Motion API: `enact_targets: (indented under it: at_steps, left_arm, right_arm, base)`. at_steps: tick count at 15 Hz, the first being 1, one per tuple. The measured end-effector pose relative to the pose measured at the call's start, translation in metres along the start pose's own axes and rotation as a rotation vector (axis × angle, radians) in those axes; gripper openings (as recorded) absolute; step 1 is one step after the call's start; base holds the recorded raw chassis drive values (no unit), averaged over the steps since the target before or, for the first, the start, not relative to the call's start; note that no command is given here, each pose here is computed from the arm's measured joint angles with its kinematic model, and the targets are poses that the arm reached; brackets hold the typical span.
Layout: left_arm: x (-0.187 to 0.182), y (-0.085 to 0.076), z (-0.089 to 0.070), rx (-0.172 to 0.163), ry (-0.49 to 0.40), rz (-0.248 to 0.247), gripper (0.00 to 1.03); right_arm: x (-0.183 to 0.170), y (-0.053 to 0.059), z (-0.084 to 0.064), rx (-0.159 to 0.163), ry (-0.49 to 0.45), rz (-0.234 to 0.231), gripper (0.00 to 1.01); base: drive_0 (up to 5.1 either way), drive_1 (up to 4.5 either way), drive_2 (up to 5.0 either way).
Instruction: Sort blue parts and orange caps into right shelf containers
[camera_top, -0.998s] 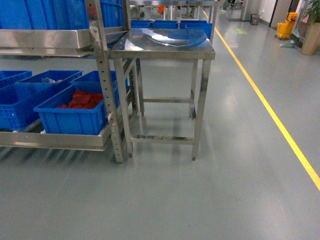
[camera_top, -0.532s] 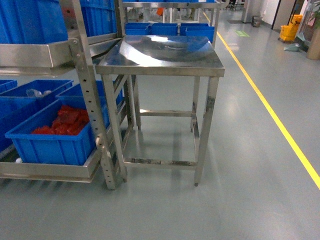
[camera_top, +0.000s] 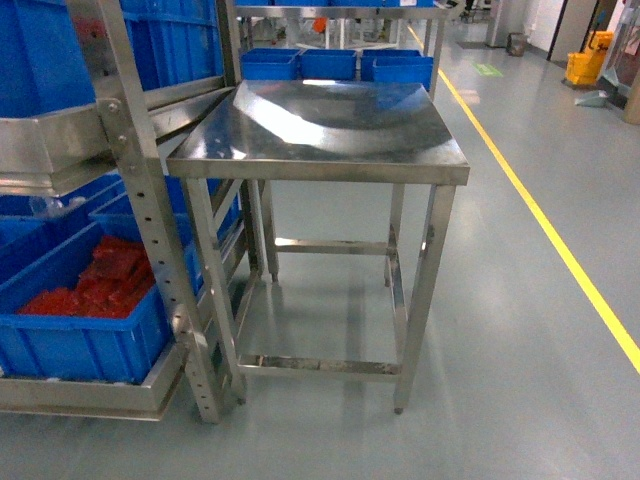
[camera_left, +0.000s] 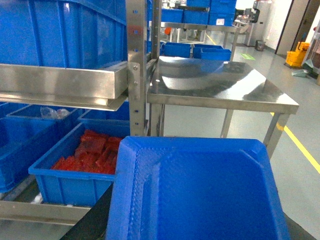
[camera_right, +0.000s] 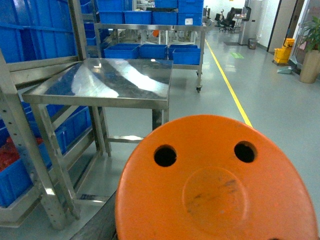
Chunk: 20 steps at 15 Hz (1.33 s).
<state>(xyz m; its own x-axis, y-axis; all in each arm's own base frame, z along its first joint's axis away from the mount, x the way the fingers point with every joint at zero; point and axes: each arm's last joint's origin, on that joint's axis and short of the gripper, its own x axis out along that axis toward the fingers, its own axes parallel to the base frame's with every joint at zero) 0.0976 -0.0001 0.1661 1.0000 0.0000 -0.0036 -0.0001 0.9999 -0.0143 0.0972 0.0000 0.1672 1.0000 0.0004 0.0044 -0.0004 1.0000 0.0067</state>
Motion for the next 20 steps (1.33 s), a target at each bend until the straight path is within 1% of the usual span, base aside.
enact_targets:
  at_steps: [6, 8, 9, 20]
  left_arm:
    - [0.0, 0.0, -0.0004, 0.0, 0.004, 0.0, 0.41]
    - [0.0, 0.0, -0.0003, 0.0, 0.003, -0.001, 0.41]
    - [0.0, 0.0, 0.0001, 0.0, -0.001, 0.0, 0.41]
    - [0.0, 0.0, -0.0002, 0.0, 0.002, 0.0, 0.41]
  right_arm:
    - [0.0, 0.0, -0.0003, 0.0, 0.003, 0.0, 0.44]
    - [0.0, 0.0, -0.0009, 0.0, 0.01, 0.0, 0.44]
    - [0.0, 0.0, 0.0003, 0.0, -0.003, 0.0, 0.44]
    - [0.0, -0.0001, -0.0004, 0.0, 0.004, -0.002, 0.44]
  base:
    - [-0.1, 4.21, -4.3]
    - [0.0, 0.0, 0.0]
    - [0.0, 0.0, 0.0]
    - [-4.9, 2.51, 2.5]
